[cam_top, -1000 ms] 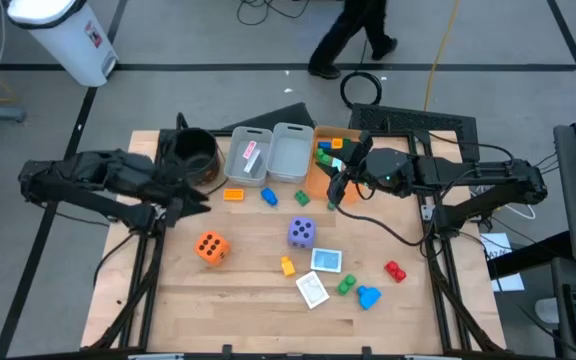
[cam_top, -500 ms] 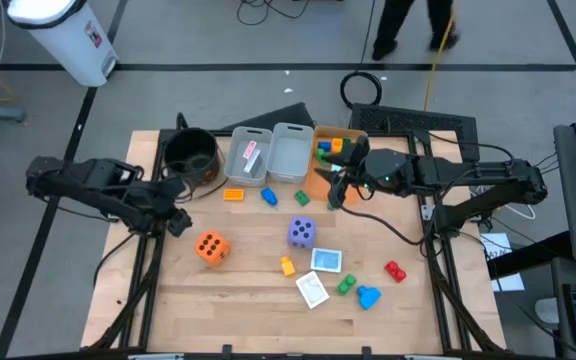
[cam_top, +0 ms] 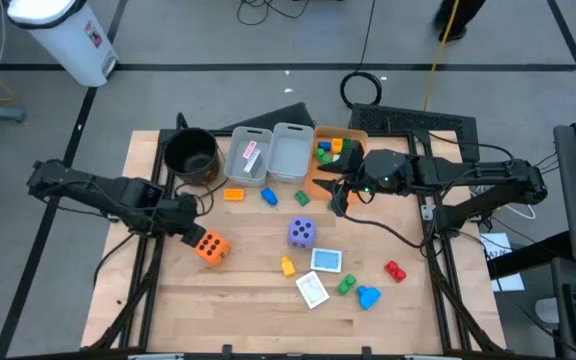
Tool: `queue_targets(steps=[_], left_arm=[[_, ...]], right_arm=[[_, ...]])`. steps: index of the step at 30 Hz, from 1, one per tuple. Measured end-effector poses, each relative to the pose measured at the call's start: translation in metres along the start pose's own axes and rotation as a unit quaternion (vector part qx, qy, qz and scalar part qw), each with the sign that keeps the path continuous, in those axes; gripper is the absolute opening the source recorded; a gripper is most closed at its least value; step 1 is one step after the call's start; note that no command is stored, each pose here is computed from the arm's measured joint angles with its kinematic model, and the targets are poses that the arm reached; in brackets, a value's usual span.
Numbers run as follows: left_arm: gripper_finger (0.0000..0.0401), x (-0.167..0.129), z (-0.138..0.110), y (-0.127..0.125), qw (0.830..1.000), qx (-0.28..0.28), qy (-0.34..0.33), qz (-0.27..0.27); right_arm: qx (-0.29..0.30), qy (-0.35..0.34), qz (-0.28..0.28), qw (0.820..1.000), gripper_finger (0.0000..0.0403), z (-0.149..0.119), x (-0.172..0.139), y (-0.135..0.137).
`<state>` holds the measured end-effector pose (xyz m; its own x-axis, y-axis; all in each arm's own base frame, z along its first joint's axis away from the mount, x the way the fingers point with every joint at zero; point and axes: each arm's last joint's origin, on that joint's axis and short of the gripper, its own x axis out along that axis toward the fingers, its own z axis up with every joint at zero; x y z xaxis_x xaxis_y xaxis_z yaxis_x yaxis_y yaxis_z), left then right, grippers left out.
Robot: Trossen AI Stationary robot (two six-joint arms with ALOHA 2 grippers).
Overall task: Pick & Place Toys
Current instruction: Put the orange dice into the right gray bin
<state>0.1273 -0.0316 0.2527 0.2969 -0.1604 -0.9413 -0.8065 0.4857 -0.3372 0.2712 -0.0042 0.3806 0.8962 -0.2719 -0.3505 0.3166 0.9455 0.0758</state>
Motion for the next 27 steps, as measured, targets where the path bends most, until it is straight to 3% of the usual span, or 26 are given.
queue_targets(steps=[6, 16, 27], left_arm=[[0.0216, 0.023, 0.001, 0.003, 1.0, -0.002, 0.018, -0.022], [0.0219, 0.025, 0.013, 0.007, 0.999, 0.026, 0.002, -0.028], [0.0271, 0.023, 0.029, 0.015, 0.999, 0.028, -0.001, -0.037]], right_arm=[[-0.005, 0.013, 0.001, 1.0, 0.016, -0.003, 0.0, 0.0], [-0.005, 0.014, 0.001, 1.0, 0.016, -0.003, 0.0, 0.0], [0.0, 0.013, 0.001, 1.0, 0.016, -0.003, 0.0, 0.0]])
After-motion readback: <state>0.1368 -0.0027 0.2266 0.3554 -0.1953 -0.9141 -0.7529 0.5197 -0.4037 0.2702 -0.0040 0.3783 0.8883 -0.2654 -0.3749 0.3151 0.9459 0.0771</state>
